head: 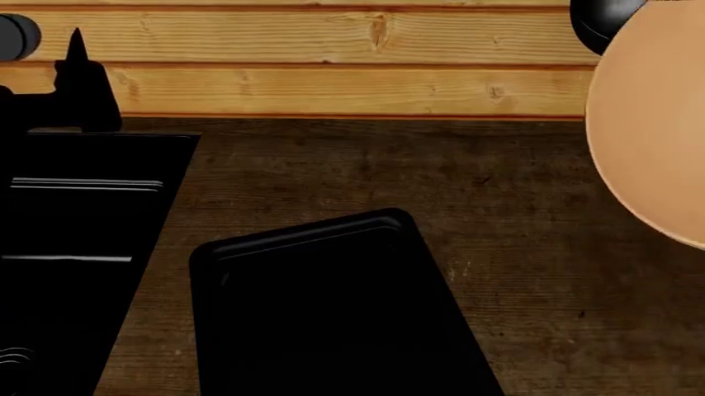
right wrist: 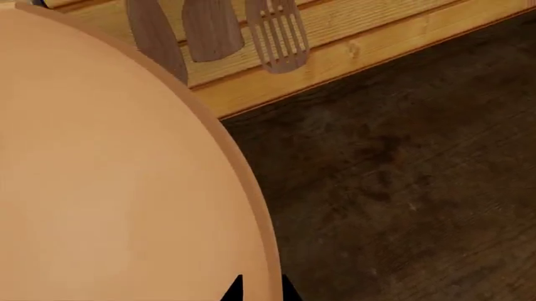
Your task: Move the fresh-baked cupcake off the tray onto the counter, and place the bowl used for mixing into the sink.
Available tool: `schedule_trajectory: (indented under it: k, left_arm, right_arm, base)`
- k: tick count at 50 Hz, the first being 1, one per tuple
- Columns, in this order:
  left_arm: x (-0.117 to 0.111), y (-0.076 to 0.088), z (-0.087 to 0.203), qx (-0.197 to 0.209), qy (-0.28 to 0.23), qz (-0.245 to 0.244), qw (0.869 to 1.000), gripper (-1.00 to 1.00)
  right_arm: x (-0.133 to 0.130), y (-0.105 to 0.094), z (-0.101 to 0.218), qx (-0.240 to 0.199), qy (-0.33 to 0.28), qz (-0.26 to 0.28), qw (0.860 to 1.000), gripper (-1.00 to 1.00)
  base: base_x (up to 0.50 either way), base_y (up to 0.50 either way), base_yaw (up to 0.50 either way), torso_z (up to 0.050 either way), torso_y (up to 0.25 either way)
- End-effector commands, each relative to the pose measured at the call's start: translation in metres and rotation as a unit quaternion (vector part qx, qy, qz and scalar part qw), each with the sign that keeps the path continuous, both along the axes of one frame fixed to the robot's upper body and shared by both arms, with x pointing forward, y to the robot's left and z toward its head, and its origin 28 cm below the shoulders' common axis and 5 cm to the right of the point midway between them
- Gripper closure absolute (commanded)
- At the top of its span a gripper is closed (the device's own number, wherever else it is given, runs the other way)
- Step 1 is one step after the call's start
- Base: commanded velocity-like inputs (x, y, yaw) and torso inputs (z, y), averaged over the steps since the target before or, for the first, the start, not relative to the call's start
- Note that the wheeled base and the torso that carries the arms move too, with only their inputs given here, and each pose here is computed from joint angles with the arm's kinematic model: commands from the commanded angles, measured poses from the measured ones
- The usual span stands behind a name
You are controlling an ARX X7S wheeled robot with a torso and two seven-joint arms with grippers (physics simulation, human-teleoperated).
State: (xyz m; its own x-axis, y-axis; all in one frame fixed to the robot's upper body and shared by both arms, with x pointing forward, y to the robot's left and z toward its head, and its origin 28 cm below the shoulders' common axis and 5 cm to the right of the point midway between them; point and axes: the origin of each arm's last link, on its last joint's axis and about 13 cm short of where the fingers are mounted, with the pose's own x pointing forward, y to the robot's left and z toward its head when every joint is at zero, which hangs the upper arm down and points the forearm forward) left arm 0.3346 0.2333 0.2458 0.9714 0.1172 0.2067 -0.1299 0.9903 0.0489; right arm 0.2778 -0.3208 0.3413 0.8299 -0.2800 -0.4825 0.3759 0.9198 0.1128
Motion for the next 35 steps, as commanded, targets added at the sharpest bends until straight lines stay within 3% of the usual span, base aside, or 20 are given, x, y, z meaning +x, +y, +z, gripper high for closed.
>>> schedule_trajectory:
  k: [1, 12, 19, 26, 35]
  left_arm:
    - [0.000, 0.001, 0.001, -0.007, -0.002, -0.002, 1.000, -1.00]
    - [0.001, 0.001, 0.002, -0.009, -0.003, -0.002, 1.000, -1.00]
    - [0.001, 0.002, 0.004, -0.009, -0.006, -0.002, 1.000, -1.00]
    - [0.001, 0.000, 0.005, -0.008, -0.006, -0.003, 1.000, -1.00]
    - [0.000, 0.002, 0.003, -0.009, -0.005, -0.001, 1.000, -1.00]
  right_arm:
    - [0.006, 0.017, 0.017, 0.018, -0.048, 0.044, 0.998, 1.00]
    - [0.010, 0.029, 0.025, 0.024, -0.068, 0.074, 0.995, 1.00]
    - [0.019, 0.039, 0.022, 0.054, -0.085, 0.102, 0.990, 1.00]
    - [0.026, 0.062, 0.025, 0.093, -0.105, 0.156, 0.978, 1.00]
    - [0.028, 0.083, 0.022, 0.103, -0.108, 0.201, 0.968, 1.00]
  base:
    - [0.00, 0.00, 0.00, 0.000, 0.000]
    - [0.00, 0.00, 0.00, 0.000, 0.000]
    - [0.00, 0.00, 0.00, 0.000, 0.000]
    - [0.00, 0.00, 0.00, 0.000, 0.000]
    - [0.00, 0.00, 0.00, 0.000, 0.000]
